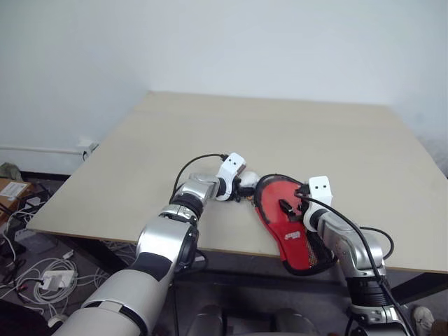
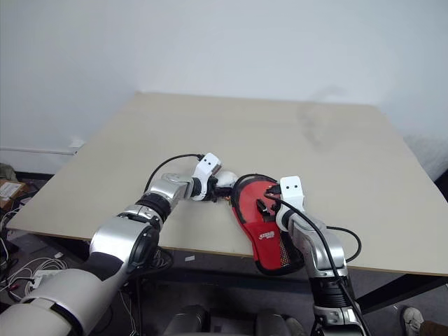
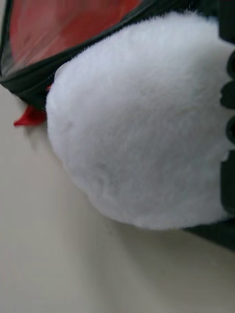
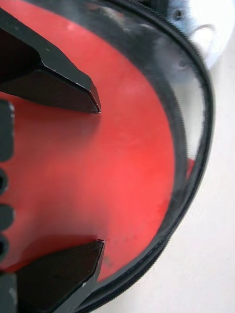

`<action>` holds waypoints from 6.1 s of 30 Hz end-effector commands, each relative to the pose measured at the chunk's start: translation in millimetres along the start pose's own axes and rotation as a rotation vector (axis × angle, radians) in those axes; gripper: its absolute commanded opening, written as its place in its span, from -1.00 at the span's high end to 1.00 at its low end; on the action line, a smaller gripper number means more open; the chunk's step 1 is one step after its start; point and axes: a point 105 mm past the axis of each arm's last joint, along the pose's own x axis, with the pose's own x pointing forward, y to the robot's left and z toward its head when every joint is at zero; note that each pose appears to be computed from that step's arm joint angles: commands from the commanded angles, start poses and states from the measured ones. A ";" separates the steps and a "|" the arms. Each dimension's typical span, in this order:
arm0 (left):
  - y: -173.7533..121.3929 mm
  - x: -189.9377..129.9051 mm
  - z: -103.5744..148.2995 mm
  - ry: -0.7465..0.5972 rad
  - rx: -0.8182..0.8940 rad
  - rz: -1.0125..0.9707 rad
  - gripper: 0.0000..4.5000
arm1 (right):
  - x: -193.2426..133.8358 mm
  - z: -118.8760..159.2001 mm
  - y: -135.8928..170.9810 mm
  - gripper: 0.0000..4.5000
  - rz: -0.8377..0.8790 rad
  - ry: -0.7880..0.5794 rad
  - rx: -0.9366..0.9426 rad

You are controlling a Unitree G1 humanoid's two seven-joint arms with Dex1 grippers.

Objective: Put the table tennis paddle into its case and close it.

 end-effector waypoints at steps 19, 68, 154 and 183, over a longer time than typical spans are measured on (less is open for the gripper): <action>-19.7 16.9 96.9 -0.242 0.090 0.259 0.79 | -7.2 -46.5 8.3 -1.00 0.035 0.212 -0.038; -71.7 17.0 76.5 -0.290 0.481 -0.215 -0.64 | -56.1 43.0 -28.7 -1.00 0.076 -0.227 0.009; -103.7 2.8 -19.0 0.044 0.438 -0.557 -0.99 | 10.4 42.4 17.1 -0.92 0.362 0.085 0.157; -83.6 21.7 -40.3 0.206 0.414 -0.376 -1.00 | 13.8 129.1 -68.5 0.91 -0.115 -0.288 0.132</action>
